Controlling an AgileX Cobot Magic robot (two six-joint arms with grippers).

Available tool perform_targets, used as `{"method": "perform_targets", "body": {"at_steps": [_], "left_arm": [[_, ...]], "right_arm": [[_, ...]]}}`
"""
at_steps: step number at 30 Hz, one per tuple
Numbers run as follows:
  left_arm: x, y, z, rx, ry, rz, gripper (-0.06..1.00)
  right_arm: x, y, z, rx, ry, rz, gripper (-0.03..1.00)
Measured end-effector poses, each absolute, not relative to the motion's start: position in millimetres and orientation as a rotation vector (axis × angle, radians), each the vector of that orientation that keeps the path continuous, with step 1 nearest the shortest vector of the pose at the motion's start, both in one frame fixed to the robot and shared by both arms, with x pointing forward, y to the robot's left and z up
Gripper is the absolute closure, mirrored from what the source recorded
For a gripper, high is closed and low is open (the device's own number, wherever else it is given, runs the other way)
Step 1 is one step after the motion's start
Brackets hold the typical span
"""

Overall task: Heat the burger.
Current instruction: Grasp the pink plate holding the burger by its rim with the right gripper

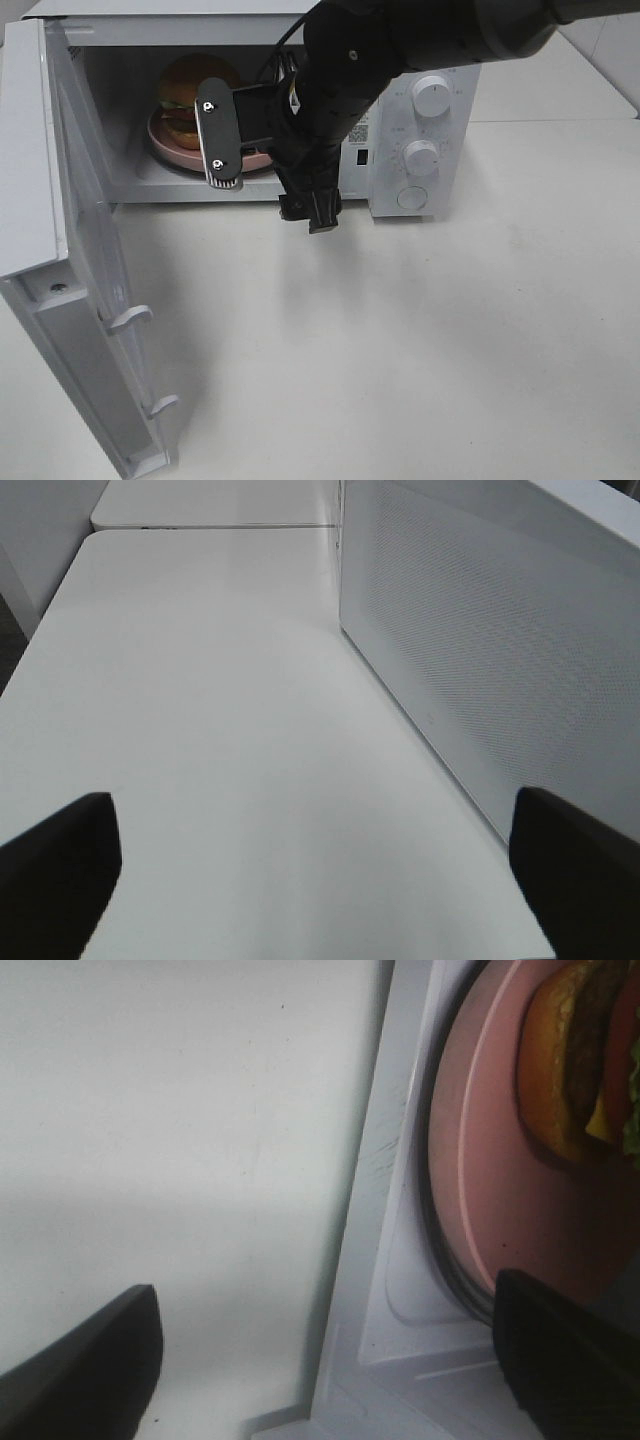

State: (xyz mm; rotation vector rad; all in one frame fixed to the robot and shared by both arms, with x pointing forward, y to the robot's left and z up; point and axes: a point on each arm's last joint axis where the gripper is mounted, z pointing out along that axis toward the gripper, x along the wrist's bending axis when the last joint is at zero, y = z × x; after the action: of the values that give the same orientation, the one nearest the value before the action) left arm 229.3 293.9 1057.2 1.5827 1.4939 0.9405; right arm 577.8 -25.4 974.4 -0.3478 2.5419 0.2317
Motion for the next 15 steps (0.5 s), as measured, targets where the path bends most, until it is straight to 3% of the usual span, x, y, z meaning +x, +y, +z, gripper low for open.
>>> {"method": "perform_targets", "body": {"at_steps": [15], "left_arm": [[229.3,293.9,1057.2,1.583,1.494,0.941,-0.03]], "right_arm": [[614.7,5.9,953.9,-0.34,2.506,0.253,0.13]]}}
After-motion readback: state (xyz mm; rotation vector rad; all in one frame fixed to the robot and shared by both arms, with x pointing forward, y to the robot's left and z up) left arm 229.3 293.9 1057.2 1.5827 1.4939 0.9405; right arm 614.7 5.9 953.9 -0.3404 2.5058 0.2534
